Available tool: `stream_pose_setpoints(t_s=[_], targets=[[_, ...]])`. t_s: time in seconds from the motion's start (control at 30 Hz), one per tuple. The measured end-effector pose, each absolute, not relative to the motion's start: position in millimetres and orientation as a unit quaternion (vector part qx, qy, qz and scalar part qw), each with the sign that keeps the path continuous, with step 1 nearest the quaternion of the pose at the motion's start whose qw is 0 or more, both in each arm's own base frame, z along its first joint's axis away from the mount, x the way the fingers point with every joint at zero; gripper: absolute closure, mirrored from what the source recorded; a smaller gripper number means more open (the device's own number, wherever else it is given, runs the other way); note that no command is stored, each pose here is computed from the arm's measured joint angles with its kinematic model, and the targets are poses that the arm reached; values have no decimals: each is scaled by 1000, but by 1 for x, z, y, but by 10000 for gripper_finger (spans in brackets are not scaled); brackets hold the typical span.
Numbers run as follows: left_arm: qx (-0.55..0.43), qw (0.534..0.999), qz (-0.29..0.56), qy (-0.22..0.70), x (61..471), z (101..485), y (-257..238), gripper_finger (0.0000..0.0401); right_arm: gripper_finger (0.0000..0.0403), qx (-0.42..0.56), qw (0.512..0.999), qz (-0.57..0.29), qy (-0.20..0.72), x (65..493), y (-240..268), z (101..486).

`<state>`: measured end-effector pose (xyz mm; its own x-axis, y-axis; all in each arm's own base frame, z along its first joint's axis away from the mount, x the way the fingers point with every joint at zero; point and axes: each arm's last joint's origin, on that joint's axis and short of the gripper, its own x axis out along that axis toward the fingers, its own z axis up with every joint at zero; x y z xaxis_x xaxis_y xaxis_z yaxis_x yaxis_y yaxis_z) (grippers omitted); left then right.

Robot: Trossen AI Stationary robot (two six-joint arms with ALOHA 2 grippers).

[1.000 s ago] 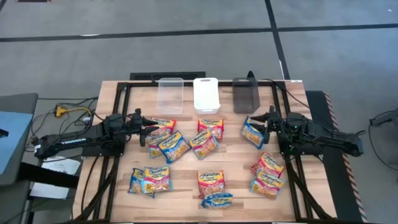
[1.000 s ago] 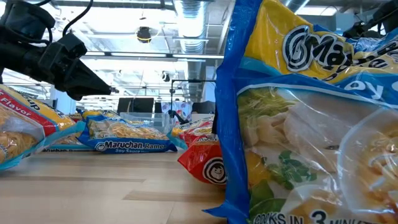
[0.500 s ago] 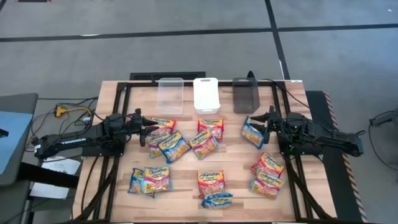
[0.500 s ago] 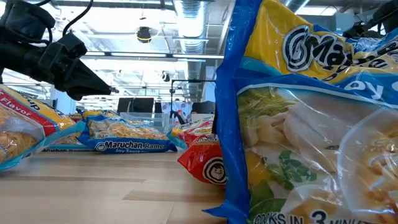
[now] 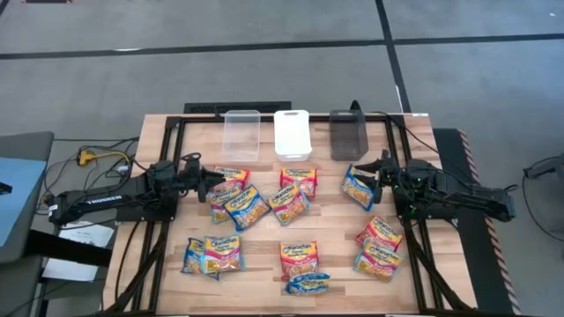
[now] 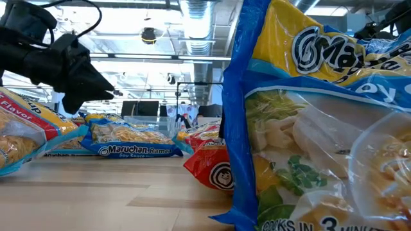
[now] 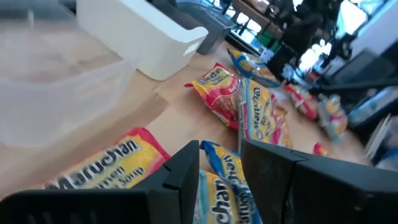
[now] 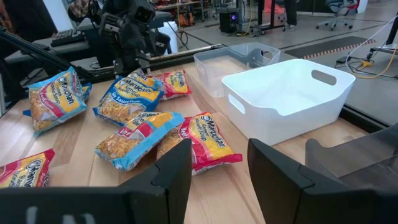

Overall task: Sort Maruchan noodles
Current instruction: Put the light blue bag into the transparent bin

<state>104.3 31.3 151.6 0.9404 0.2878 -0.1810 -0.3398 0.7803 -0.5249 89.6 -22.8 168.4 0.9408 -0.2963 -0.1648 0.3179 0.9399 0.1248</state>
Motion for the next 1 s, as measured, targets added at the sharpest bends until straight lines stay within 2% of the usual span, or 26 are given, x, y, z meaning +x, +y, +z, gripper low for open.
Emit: stream_pose_setpoints(t_s=[0.7, 1.0], targets=[[-365, 911, 192, 19, 104, 152, 33, 295, 223, 75, 982, -157, 72, 90, -23, 168], [-345, 918, 192, 23, 104, 152, 33, 281, 223, 75, 982, -157, 72, 90, -23, 168]])
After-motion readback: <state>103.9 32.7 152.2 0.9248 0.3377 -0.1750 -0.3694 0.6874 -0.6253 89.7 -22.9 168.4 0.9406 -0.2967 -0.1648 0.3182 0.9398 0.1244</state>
